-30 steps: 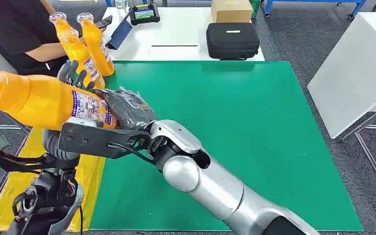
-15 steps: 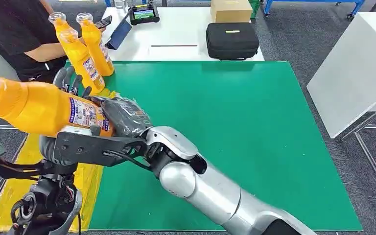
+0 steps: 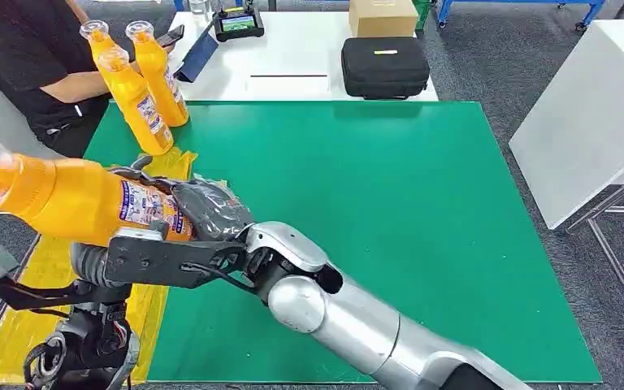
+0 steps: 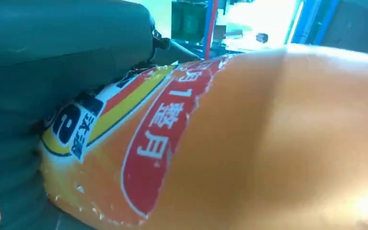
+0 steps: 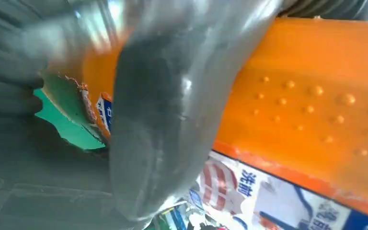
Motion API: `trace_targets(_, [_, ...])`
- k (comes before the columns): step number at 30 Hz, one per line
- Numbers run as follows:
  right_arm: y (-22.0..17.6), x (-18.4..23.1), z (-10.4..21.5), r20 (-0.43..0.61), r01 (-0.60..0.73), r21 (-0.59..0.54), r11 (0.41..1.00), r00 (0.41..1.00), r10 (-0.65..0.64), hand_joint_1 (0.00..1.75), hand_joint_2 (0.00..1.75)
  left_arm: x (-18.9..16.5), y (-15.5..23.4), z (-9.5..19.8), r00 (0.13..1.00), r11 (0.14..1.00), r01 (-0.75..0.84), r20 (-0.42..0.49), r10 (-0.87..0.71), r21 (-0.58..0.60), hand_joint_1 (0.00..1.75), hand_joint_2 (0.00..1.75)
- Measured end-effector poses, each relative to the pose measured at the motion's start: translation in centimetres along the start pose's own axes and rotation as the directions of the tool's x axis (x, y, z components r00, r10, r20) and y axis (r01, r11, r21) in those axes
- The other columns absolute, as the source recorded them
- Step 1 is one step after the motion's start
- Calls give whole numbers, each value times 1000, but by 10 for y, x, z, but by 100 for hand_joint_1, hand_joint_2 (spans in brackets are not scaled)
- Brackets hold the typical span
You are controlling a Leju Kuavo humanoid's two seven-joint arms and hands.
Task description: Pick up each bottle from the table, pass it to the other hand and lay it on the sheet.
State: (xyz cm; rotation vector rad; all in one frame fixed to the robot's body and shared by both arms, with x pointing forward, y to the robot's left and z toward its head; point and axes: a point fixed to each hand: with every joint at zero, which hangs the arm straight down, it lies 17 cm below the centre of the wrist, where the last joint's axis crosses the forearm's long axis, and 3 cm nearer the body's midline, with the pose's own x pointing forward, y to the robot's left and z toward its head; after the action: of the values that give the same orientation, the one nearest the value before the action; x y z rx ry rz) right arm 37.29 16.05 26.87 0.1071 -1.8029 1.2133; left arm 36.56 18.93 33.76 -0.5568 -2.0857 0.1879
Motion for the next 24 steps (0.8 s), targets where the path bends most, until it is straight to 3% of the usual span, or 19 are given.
trace_targets(6, [2,-16,2,-13,-11,0,1000,1000,11,175,175,-1,2,2,1000,1000,1,2,-1,17,175,175])
trace_targets(7, [2,-18,2,-16,-12,1,1000,1000,12,164,175,-1,2,2,1000,1000,1,1,-1,18,175,175])
trace_targets(8, [2,-20,2,-19,-15,-1,1000,1000,15,0,175,-2,2,2,1000,1000,1,1,-1,20,175,175])
trace_targets(9, [1,-22,2,-23,-20,-4,1000,1000,20,0,175,-2,2,2,1000,1000,1,1,-1,21,175,175])
trace_targets(10, [1,-25,2,-28,-25,-6,1000,999,25,0,0,-2,3,2,1000,1000,2,1,-2,24,175,175])
trace_targets(17, [-31,-64,15,-79,-150,-83,985,987,143,0,0,-2,13,11,998,997,61,10,-62,52,175,175])
trace_targets(21, [-74,-142,59,-235,-190,-151,970,960,151,0,0,34,33,10,984,988,119,123,-130,96,175,175])
trace_targets(24, [-95,-157,74,-261,-189,-191,963,956,136,0,0,40,43,12,979,984,137,133,-152,116,175,175])
